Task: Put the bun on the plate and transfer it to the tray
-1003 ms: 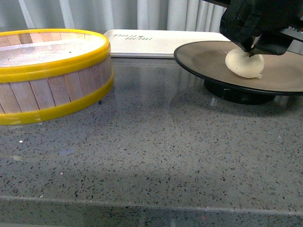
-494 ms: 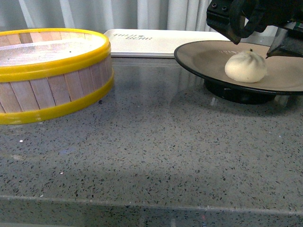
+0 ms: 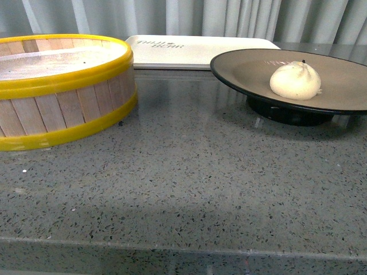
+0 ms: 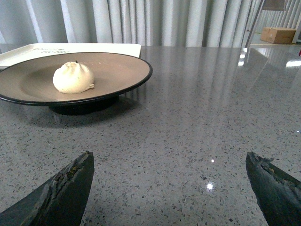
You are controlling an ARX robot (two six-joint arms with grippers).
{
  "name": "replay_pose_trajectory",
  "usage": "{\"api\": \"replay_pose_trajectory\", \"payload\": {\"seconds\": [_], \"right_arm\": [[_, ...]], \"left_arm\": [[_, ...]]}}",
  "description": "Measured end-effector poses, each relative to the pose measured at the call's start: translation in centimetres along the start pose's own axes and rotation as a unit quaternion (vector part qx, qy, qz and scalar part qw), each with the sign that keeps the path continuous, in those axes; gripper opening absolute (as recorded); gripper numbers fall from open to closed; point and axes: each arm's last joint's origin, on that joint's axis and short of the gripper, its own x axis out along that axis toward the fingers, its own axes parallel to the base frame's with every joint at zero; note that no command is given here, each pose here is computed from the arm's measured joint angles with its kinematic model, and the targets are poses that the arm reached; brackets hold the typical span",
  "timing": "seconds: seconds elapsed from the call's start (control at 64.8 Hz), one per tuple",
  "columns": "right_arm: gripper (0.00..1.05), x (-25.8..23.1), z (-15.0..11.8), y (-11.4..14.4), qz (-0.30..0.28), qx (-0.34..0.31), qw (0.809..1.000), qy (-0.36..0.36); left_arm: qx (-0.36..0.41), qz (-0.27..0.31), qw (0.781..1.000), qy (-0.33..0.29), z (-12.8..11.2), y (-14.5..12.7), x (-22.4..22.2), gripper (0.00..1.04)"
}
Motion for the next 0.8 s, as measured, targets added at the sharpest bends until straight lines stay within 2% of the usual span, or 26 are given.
{"api": "replay_pose_trajectory", "payload": {"seconds": [0.108,0.185,0.247,0.401,0.448,0.509,0.556,0.664,0.803], "right_arm": [[0.96,0.0,0.0,0.0,0.000,0.000,1.000,0.000],[0.96,0.0,0.0,0.0,0.000,0.000,1.000,0.000],[0.96,0.0,0.0,0.0,0.000,0.000,1.000,0.000],[0.96,0.0,0.0,0.0,0.000,0.000,1.000,0.000],[0.96,0.0,0.0,0.0,0.000,0.000,1.000,0.000],[0.96,0.0,0.0,0.0,0.000,0.000,1.000,0.000],[0.96,0.0,0.0,0.0,0.000,0.000,1.000,0.000],[0.96,0.0,0.0,0.0,0.000,0.000,1.000,0.000],[0.96,0.0,0.0,0.0,0.000,0.000,1.000,0.000]], "left_arm": [[-0.001,0.024,0.998,-0.064,0.2,3.0,-5.6,0.98],[0.001,0.041,0.996,-0.082,-0.7,5.0,-9.1,0.98],[0.006,0.059,0.994,-0.094,-2.6,7.6,-13.3,0.98],[0.004,0.109,0.990,-0.088,-6.9,11.3,-17.8,0.97],[-0.035,0.181,0.977,-0.112,-8.6,12.4,-18.7,0.89],[-0.069,0.215,0.963,-0.149,-11.7,13.5,-19.8,0.76],[-0.087,0.235,0.956,-0.151,-15.2,13.9,-20.3,0.64],[-0.099,0.233,0.958,-0.136,-19.9,13.6,-20.2,0.39],[-0.102,0.230,0.959,-0.130,-22.6,13.3,-20.3,0.16]]}}
